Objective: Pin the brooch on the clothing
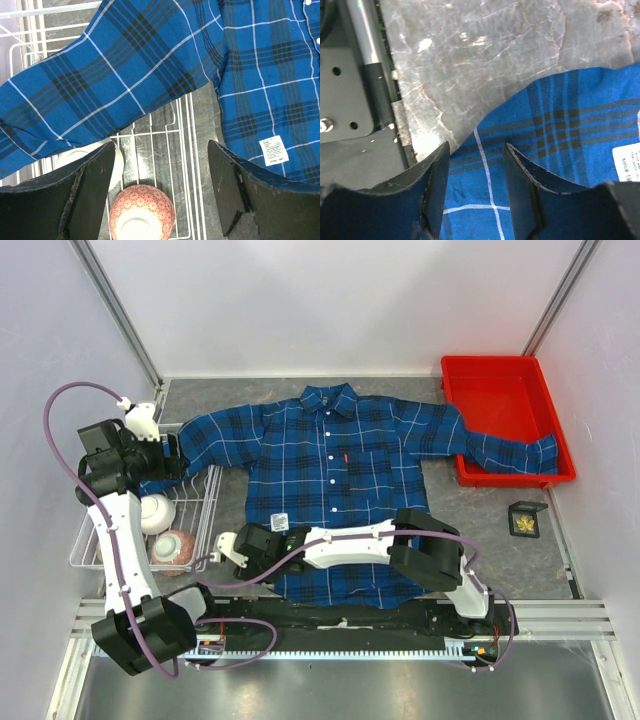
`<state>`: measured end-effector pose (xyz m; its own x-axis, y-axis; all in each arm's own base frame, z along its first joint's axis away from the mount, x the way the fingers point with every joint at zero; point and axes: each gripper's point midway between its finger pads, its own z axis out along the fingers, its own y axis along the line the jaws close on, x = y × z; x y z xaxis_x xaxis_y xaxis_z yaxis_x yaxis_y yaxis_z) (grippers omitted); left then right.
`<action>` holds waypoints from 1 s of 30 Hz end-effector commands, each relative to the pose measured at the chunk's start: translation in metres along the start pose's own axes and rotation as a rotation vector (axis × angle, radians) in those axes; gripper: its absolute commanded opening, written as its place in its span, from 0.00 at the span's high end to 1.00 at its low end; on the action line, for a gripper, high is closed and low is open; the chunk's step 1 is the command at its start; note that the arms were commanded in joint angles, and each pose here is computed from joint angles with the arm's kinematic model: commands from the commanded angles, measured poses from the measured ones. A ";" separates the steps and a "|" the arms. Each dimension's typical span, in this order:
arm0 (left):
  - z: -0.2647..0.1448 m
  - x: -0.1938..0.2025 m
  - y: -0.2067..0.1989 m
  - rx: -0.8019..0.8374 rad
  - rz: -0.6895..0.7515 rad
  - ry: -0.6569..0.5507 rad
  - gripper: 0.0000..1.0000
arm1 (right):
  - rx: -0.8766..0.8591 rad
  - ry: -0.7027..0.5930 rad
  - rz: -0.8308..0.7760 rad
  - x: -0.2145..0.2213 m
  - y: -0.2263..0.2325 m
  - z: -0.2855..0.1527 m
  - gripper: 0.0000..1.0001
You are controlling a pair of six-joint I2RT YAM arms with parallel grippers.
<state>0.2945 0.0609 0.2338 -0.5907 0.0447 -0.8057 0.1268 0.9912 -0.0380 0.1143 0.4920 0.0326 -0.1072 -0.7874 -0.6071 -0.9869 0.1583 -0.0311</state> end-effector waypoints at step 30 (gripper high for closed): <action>0.005 -0.023 -0.008 0.079 0.030 -0.073 0.20 | -0.001 -0.031 0.443 0.046 -0.160 -0.084 1.00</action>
<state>0.3009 0.0512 0.2338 -0.5751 0.0345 -0.8174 0.1759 0.9810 -0.0824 0.2543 0.4149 0.1080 -0.3782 -0.6165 -0.6906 -0.8978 0.4261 0.1113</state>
